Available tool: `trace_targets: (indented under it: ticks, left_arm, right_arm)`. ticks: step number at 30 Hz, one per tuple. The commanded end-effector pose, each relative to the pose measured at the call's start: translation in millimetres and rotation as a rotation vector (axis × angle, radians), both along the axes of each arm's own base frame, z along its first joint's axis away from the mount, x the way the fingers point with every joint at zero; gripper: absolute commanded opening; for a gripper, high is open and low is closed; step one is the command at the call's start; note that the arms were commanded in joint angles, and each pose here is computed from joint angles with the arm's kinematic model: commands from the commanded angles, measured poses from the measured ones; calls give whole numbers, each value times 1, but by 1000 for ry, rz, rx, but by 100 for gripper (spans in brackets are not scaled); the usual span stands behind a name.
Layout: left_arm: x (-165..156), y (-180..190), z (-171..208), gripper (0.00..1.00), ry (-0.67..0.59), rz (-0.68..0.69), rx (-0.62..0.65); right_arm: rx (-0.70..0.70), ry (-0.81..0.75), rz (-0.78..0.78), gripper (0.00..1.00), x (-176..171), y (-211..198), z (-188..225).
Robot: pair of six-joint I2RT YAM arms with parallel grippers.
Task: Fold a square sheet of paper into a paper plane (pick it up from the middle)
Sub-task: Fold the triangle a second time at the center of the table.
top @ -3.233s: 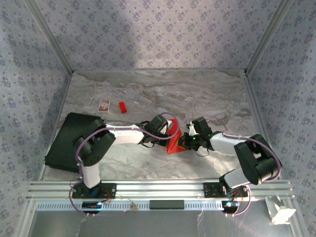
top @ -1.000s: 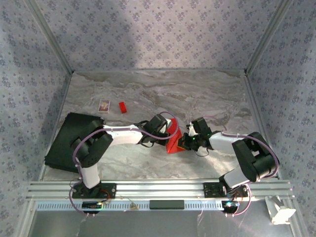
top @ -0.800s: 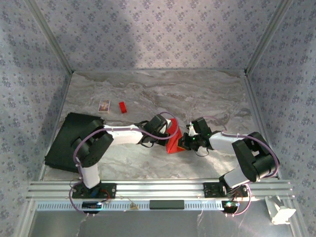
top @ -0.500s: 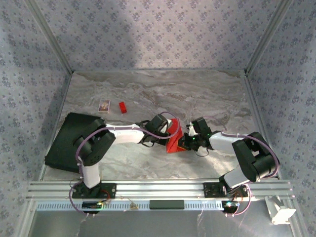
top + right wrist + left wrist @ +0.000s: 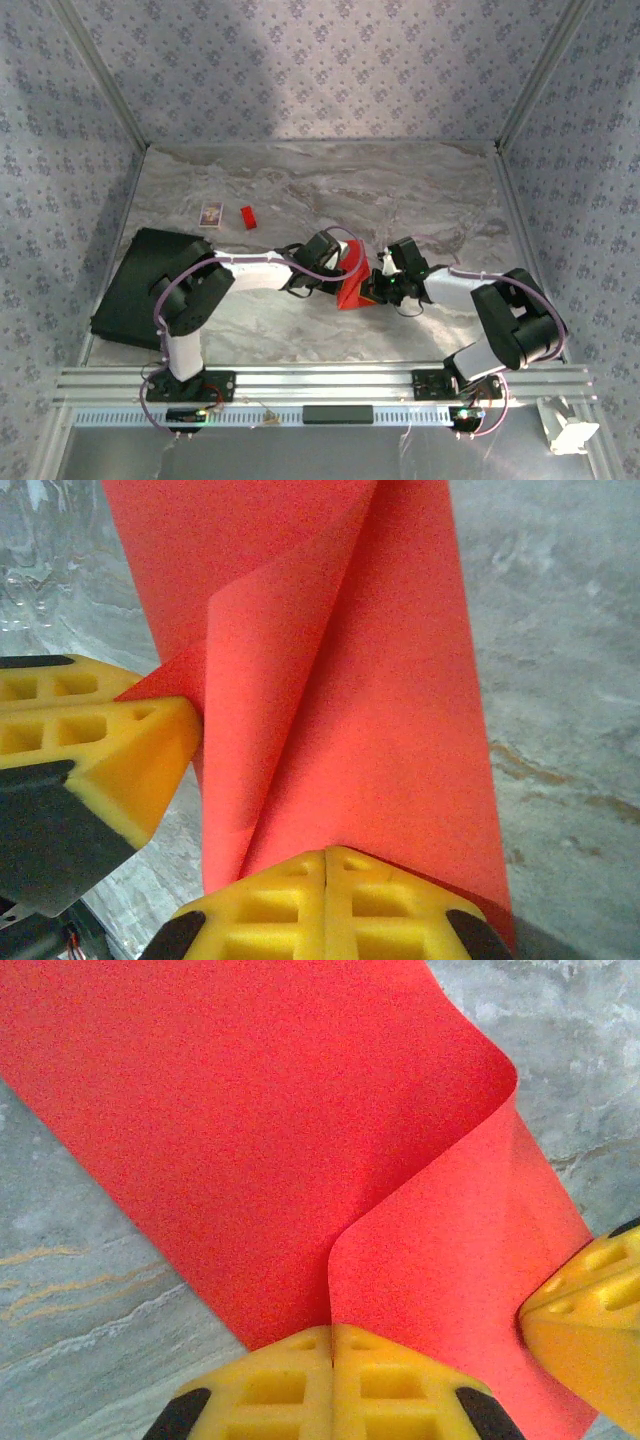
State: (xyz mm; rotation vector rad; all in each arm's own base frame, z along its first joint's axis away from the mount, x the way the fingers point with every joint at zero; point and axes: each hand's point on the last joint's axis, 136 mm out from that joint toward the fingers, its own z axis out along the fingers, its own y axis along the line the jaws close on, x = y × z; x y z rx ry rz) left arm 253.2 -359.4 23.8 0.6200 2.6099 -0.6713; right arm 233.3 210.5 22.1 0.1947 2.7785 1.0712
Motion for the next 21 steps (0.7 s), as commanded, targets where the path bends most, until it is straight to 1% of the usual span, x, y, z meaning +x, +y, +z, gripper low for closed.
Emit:
trace_targets:
  ticks: [1, 5, 11, 18, 21]
  left_arm:
    - [-3, 3, -13, 0, 24, -18, 33]
    - [-3, 3, -12, 0, 24, -20, 33]
    - [-3, 3, -13, 0, 26, -20, 35]
    - [-4, 1, -13, 0, 30, -22, 30]
    - [-3, 2, -13, 0, 27, -23, 30]
  right_arm:
    - [47, -49, -25, 3, 14, 6, 24]
    - [108, -78, -33, 1, 26, 17, 41]
    - [162, -84, -31, 0, 37, 32, 49]
    - [140, -41, -24, 0, 42, 43, 33]
    - [99, -19, -34, 0, 39, 38, 19]
